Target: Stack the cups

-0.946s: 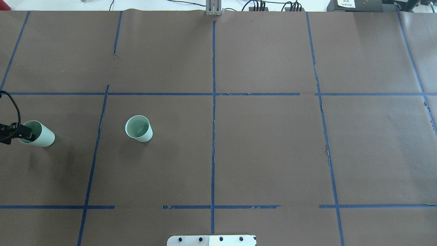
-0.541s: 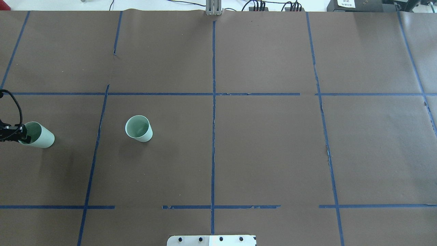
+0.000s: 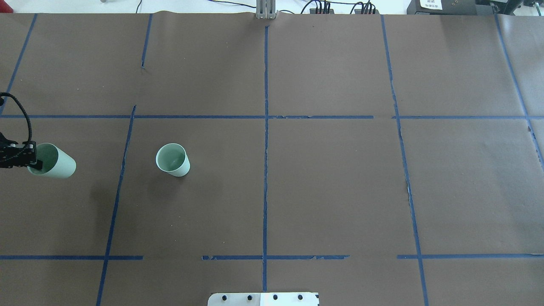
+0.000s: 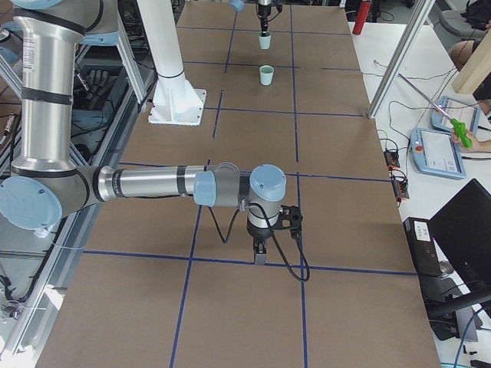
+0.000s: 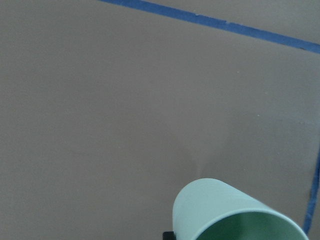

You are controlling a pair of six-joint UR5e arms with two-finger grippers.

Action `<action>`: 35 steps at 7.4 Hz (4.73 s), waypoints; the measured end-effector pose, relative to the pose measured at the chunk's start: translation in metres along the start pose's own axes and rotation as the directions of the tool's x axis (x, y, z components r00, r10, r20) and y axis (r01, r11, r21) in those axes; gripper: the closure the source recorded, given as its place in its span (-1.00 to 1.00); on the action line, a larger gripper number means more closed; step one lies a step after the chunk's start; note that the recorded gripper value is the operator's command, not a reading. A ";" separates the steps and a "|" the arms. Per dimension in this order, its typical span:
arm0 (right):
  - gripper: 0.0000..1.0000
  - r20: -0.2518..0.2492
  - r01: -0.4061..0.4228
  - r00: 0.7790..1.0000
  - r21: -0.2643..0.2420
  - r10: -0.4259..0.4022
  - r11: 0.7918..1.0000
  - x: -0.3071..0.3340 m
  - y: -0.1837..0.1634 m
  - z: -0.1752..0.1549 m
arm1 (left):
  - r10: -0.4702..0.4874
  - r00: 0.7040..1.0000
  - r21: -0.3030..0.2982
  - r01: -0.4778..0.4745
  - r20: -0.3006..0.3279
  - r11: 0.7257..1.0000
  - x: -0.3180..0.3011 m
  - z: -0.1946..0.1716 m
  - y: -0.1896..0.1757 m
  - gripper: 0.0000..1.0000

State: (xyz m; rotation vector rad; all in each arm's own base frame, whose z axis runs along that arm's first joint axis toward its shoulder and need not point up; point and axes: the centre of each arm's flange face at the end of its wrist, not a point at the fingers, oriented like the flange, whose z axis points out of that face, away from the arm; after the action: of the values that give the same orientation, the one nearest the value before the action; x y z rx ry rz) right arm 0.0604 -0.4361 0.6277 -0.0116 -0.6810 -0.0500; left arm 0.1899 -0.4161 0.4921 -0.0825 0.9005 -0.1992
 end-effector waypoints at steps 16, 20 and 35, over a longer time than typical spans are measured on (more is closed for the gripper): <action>-1.00 0.000 -0.001 1.000 -0.001 0.001 1.000 0.000 0.000 0.000 | -0.219 0.975 -0.129 0.220 0.025 0.967 0.262 0.016 0.007 1.00; -1.00 0.000 -0.001 1.000 -0.001 0.001 1.000 0.000 0.000 0.000 | -0.217 0.976 -0.129 0.218 0.027 0.967 0.261 0.018 0.006 -1.00; -1.00 0.000 0.000 1.000 -0.001 0.000 1.000 0.000 0.000 0.000 | 0.322 0.928 0.014 -0.330 0.185 0.944 -0.183 -0.110 -0.146 -1.00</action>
State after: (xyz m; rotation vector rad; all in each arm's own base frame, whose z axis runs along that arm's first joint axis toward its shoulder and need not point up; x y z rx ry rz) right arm 0.0604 -0.4360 0.6280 -0.0123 -0.6810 -0.0497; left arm -0.0271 -0.5200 0.5869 0.0907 0.7153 0.0986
